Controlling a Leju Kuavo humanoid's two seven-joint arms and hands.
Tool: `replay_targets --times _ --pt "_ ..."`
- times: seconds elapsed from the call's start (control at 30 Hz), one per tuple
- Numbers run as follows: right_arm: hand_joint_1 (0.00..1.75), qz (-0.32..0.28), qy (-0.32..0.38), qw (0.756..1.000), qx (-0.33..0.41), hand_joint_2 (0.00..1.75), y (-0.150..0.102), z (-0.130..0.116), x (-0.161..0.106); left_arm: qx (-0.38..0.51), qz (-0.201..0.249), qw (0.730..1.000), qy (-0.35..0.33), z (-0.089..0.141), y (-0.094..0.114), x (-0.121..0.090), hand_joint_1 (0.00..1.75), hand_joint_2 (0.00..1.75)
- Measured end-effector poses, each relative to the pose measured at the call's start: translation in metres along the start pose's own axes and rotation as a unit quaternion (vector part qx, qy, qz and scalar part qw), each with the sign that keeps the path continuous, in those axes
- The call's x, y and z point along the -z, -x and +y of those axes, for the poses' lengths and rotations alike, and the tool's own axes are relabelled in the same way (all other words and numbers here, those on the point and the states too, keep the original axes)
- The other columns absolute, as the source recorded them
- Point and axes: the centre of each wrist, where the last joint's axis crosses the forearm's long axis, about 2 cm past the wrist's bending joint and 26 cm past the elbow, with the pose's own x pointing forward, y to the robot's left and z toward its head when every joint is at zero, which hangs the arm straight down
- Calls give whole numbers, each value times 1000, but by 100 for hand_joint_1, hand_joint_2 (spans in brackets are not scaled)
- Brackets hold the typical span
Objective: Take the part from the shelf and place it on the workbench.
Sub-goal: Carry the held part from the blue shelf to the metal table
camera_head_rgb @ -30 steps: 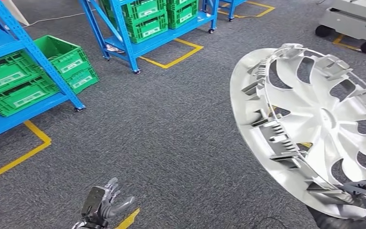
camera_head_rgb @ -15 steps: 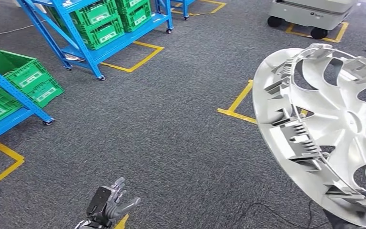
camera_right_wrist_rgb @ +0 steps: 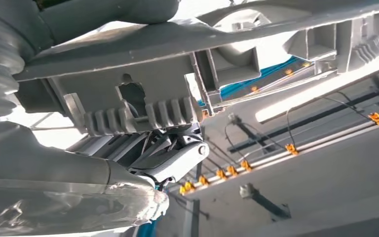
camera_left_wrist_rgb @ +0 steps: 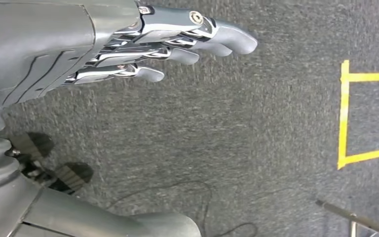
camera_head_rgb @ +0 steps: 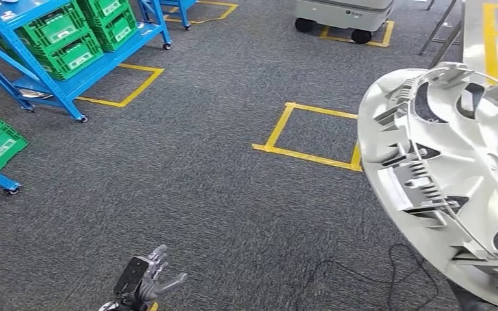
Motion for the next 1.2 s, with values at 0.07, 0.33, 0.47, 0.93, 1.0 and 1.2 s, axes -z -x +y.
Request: replay_targets --times 0.07,0.33,0.47,0.93,1.0,1.2 --pt "175 1 -2 1000 -12 175 0 -2 1 -1 0 1000 0 0 0 0 0 175" --pt "175 7 -4 999 -33 175 3 -6 3 -3 4 1000 -3 5 3 -4 0 175" --pt "175 5 -1 999 -40 175 3 -8 5 -2 3 1000 -1 6 1 -3 0 175" --pt "175 9 8 999 -53 175 3 -12 10 3 4 1000 3 9 1 -3 0 175" --pt "175 9 8 998 -54 175 4 -13 10 2 3 1000 4 8 0 -2 0 175" --pt "175 14 8 998 -63 175 3 -14 11 -7 5 1000 2 6 3 -5 0 175"
